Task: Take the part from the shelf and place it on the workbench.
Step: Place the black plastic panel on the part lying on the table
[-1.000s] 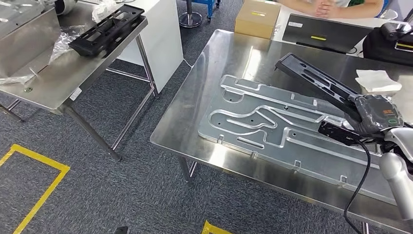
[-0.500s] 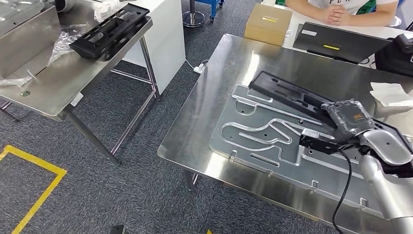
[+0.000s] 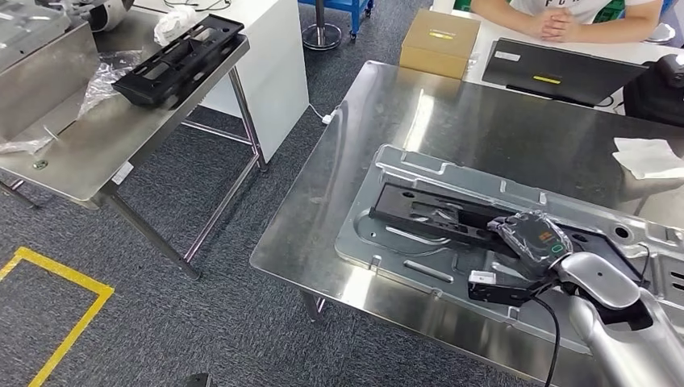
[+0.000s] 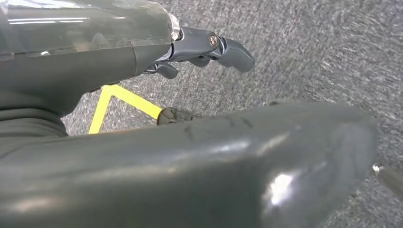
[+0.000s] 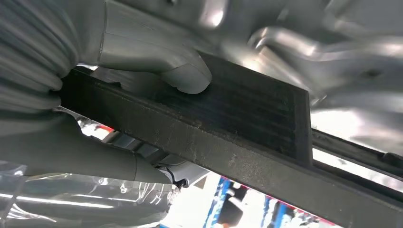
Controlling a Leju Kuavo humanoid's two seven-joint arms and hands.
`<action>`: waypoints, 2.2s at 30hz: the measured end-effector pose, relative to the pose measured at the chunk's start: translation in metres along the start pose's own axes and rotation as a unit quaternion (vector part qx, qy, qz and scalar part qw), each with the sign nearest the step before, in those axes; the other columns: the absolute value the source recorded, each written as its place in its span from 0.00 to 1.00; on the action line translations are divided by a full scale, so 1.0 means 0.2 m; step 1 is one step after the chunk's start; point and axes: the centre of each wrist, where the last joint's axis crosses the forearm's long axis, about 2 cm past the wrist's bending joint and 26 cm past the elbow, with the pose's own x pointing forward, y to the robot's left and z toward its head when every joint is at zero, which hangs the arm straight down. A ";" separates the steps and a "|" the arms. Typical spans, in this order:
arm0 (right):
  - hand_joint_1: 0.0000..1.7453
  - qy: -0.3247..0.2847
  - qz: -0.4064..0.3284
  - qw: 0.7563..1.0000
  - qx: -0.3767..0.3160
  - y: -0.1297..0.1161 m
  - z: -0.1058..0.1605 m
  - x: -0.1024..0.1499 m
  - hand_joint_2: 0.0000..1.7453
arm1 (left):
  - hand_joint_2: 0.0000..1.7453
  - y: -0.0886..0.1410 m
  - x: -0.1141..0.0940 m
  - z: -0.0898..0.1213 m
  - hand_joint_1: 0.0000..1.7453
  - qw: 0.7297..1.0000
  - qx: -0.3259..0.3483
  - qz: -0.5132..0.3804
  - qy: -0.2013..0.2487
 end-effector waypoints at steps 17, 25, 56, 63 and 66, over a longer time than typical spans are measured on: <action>0.00 -0.020 0.004 1.000 -0.005 -0.01 0.08 0.05 0.00 | 0.50 -0.01 0.00 0.00 0.00 1.000 0.008 0.006 0.000; 0.00 -0.021 0.011 1.000 -0.015 -0.04 0.08 0.05 0.00 | 0.00 -0.01 0.00 0.00 0.00 1.000 0.005 0.016 -0.014; 0.00 -0.050 -0.363 0.784 -0.501 -0.46 0.72 0.03 0.00 | 0.00 -0.01 -0.02 0.01 0.00 0.999 0.001 0.038 -0.004; 0.00 0.005 -0.366 0.774 -0.517 -0.38 0.86 0.15 0.00 | 0.00 -0.01 -0.02 0.01 0.00 0.999 0.008 0.047 0.003; 0.00 0.030 -0.373 0.768 -0.519 -0.37 0.90 0.17 0.00 | 0.00 0.01 0.00 0.00 0.00 0.999 0.015 0.050 0.000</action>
